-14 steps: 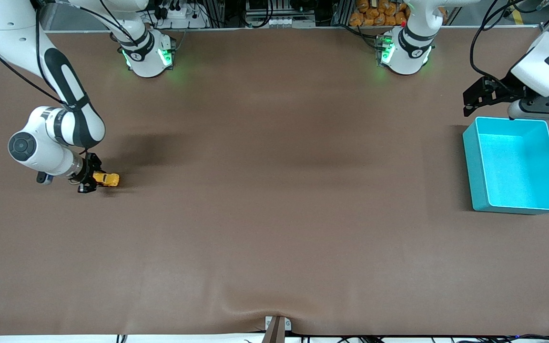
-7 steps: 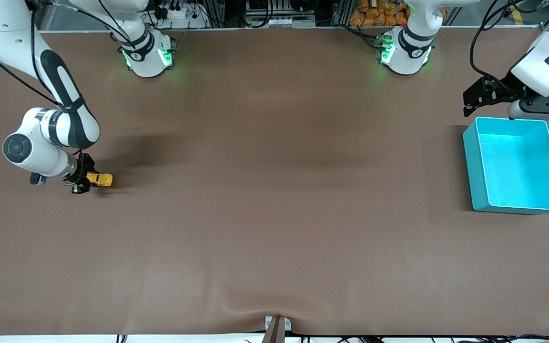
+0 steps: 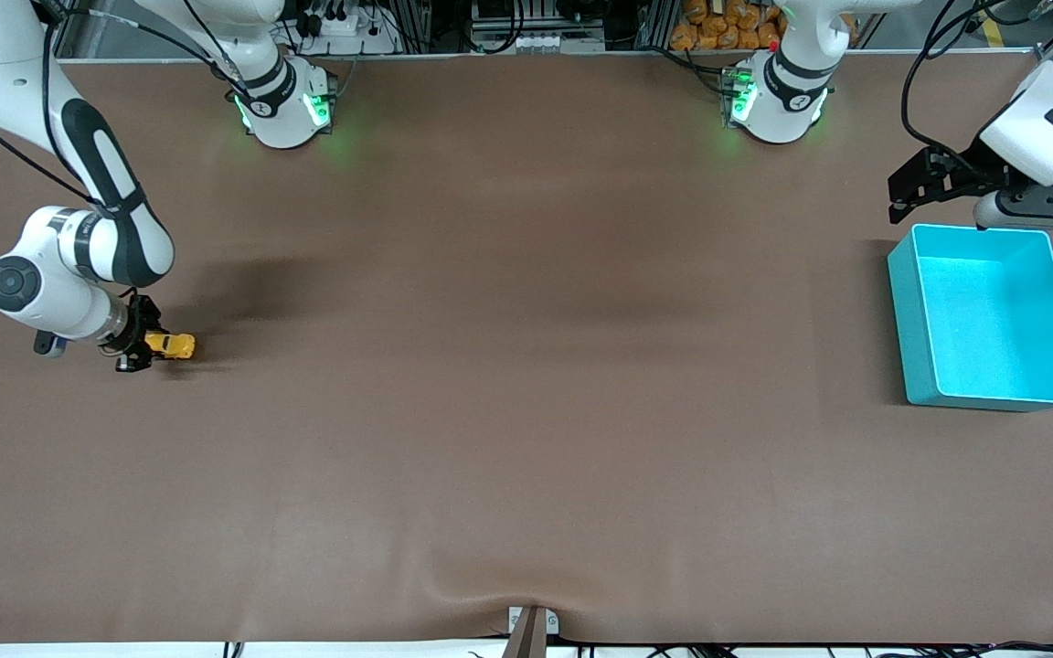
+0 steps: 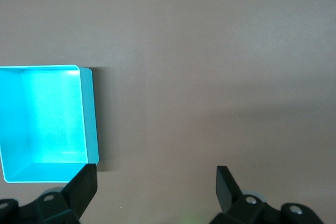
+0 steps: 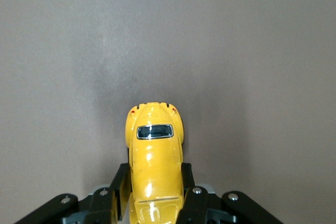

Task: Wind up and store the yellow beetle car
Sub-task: 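Drag the car backward along the table with the right gripper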

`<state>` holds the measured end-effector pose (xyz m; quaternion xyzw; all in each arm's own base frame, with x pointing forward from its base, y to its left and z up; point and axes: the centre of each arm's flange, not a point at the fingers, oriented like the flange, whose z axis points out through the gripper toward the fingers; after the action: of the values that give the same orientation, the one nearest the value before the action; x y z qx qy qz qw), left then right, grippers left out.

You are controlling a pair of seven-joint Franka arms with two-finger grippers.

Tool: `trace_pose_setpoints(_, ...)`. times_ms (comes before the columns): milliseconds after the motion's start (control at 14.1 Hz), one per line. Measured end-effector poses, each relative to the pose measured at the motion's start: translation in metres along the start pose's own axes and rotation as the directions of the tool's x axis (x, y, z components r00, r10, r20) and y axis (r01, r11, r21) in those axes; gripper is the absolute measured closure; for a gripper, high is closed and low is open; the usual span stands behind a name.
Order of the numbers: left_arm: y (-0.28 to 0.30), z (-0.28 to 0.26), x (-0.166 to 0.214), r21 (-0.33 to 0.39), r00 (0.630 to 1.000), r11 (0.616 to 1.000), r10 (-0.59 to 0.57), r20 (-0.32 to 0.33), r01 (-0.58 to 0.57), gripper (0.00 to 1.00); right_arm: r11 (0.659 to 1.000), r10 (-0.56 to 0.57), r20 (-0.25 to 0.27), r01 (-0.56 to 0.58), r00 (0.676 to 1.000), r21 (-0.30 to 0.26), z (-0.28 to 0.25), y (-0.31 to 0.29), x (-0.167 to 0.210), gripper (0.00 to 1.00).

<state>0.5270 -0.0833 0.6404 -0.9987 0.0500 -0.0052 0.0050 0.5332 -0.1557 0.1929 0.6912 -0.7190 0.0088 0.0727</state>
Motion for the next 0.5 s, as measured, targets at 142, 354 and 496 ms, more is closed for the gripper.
trace_pose_setpoints(142,0.0,0.0,0.0,0.0,1.0,1.0,0.0,0.0,0.0,0.0,1.0,-0.004,-0.001,0.004,1.0,0.002,0.0,0.0,0.006,0.57)
trace_pose_setpoints(354,0.0,0.0,0.0,0.0,1.0,1.0,-0.001,0.0,0.001,0.0,1.0,-0.011,-0.002,0.011,1.0,0.004,0.001,-0.001,0.014,0.57)
trace_pose_setpoints(496,-0.001,0.0,0.0,0.0,1.0,1.0,-0.002,0.0,0.002,0.0,1.0,-0.019,-0.003,0.019,1.0,0.008,0.003,-0.001,0.024,0.57)
